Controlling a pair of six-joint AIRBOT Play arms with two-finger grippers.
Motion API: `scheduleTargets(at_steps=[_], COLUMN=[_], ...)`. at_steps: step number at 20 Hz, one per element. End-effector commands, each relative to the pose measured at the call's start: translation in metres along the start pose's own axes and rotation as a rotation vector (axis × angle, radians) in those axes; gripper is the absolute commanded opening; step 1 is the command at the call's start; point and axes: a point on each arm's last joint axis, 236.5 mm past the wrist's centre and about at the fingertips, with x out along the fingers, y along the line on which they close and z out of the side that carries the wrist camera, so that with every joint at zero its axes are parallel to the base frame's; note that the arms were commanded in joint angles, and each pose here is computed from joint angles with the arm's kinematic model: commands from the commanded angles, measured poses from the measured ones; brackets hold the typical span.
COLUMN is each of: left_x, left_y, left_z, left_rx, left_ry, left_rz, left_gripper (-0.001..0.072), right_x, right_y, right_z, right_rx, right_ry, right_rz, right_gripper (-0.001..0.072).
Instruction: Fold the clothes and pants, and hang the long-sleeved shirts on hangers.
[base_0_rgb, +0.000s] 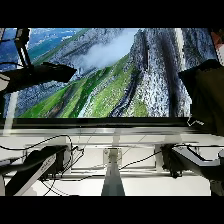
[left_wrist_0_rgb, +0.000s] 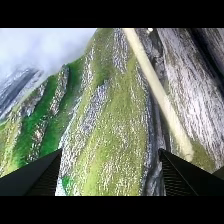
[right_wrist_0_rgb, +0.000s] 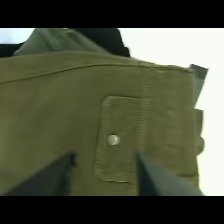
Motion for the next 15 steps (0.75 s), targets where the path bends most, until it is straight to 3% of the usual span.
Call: scheduleTargets(at_steps=[1,2,3,9,12,15], left_x=[-0.001,-0.001,-0.001,-0.001,-0.001,-0.001], left_y=[0.0,0.0,0.0,0.0,0.0,0.0], left_z=[0.001,0.001,0.001,0.001,0.001,0.001], left_rx=[-0.001,-0.001,-0.001,-0.001,-0.001,-0.001], left_ry=[-0.004,-0.003,-0.004,-0.004,-0.004,-0.004], left_rz=[-0.001,0.0,-0.001,-0.001,-0.001,-0.001], left_gripper=[0.0696,0.0696,0.0696,0.0696,0.0696,0.0696], right_x=[0.009,0.01,0.008,-0.066,-0.107,-0.126], right_y=[0.081,0.113,0.151,0.34,0.369,0.373], right_z=[-0.017,-0.027,-0.041,-0.177,-0.249,-0.283], right_rx=[-0.197,-0.285,-0.379,-0.982,-1.256,-1.35], right_ry=[0.022,0.022,0.015,-0.104,-0.143,-0.148], right_rz=[0.148,0.2,0.264,0.691,0.817,0.849], right_gripper=[0.0203,0.0098,0.0049,0.0049,0.0049,0.0049])
